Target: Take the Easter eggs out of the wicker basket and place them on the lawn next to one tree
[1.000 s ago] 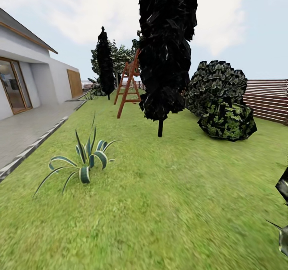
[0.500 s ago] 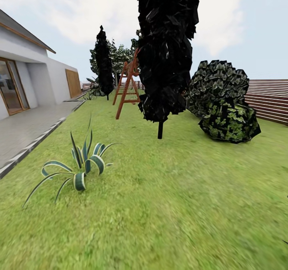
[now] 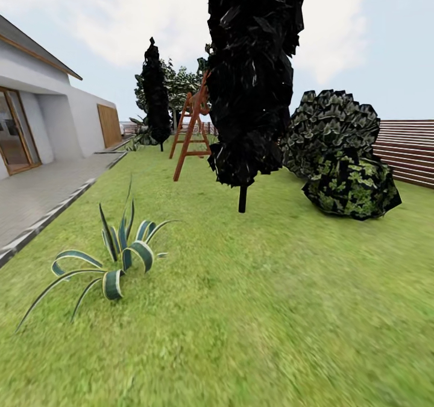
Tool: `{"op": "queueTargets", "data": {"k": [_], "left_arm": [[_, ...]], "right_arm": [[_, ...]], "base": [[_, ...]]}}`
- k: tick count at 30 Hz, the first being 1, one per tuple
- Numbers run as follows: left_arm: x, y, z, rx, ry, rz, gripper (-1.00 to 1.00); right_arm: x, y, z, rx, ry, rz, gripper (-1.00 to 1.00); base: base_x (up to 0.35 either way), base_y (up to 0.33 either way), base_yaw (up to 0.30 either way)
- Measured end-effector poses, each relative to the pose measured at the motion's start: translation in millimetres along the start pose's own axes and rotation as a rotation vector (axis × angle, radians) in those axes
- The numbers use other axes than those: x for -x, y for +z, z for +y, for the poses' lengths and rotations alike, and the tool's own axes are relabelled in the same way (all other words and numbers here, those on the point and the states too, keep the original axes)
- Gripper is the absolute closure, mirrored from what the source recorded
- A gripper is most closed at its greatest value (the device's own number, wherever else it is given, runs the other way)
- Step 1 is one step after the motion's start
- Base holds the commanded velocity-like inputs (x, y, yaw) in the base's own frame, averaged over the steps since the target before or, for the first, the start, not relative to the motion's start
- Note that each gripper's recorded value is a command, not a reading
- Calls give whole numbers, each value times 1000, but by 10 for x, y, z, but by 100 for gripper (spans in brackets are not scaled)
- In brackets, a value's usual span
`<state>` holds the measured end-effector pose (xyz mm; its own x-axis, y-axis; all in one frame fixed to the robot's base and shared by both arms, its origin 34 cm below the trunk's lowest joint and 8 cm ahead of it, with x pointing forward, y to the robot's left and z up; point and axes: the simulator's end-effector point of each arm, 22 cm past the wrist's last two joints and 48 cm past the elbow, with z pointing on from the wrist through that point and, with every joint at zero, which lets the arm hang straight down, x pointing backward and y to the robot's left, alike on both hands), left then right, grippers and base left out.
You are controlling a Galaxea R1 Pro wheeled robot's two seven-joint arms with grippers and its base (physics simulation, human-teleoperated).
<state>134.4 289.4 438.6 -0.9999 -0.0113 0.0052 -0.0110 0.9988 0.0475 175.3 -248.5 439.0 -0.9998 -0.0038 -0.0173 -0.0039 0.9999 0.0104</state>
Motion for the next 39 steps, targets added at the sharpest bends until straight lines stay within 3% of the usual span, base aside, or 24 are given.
{"op": "queueTargets", "data": {"k": [24,31,39], "left_arm": [[0,0,0,0,0,0,-100],[1,1,4,1,4,0,-100],[0,1,-10,-1,8,0,-100]], "right_arm": [[9,0,-14,-1,-3,-3,-100],[10,1,-14,-1,-3,-2,-100],[10,1,-15,-1,-3,-2,-100]], "base": [[332,2,45],[72,-15,0],[122,-268,0]]}}
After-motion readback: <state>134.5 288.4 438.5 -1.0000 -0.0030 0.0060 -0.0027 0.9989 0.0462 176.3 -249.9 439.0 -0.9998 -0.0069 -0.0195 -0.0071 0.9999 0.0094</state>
